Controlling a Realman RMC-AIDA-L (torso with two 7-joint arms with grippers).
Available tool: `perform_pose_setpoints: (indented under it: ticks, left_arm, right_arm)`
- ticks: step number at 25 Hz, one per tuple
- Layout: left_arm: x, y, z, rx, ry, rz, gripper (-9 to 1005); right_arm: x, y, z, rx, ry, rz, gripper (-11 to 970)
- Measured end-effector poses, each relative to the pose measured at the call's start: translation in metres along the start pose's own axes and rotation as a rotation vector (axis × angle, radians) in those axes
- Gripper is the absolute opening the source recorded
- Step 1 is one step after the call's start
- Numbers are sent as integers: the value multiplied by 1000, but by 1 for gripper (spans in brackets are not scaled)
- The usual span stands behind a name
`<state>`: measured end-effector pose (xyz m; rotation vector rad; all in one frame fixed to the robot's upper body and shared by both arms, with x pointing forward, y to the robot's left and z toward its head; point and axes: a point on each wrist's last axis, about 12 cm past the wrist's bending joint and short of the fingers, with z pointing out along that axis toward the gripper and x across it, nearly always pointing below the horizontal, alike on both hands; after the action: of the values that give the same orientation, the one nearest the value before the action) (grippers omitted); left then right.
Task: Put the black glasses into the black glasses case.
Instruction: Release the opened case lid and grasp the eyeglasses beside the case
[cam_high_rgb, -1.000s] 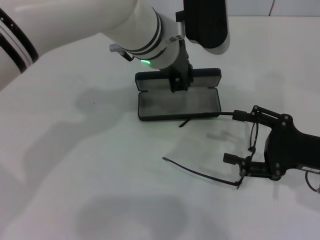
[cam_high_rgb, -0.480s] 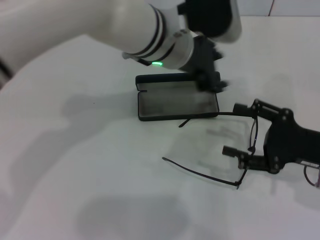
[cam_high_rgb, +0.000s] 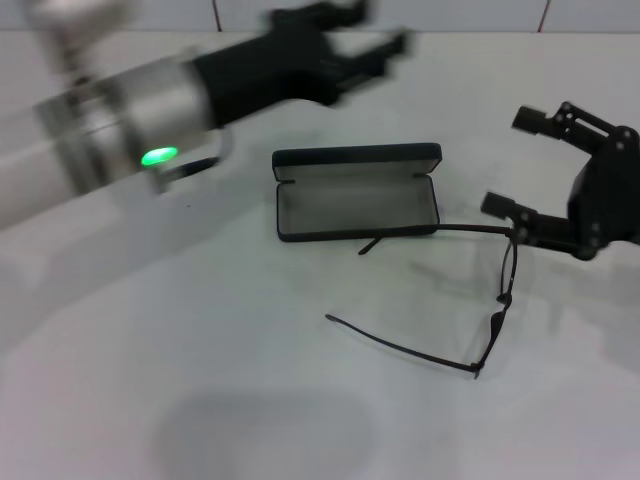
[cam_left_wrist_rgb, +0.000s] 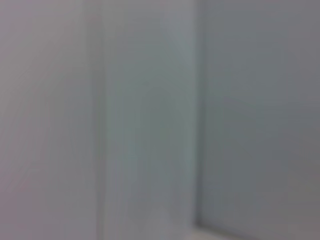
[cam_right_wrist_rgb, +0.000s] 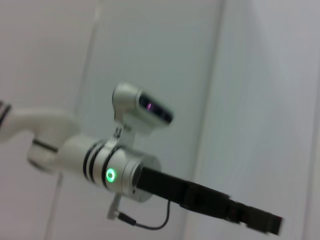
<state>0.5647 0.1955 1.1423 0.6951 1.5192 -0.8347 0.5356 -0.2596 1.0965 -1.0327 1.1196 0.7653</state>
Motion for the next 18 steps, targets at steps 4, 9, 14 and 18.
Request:
perform_pose_setpoints:
  ticks: [4, 9, 14, 18]
  left_arm:
    - [33, 19, -51, -89, -154, -142, 607]
    - [66, 20, -87, -159, -230, -212, 605]
    - [84, 13, -94, -198, -214, -209, 605]
    - [95, 10, -93, -219, -202, -230, 605]
  right_arm:
    - [-28, -22, 5, -263, 90, -48, 821]
    - [-71, -45, 32, -566, 375, -145, 816]
    - [-98, -39, 75, -677, 777, -374, 814]
    - [-97, -32, 91, -738, 933, -466, 813]
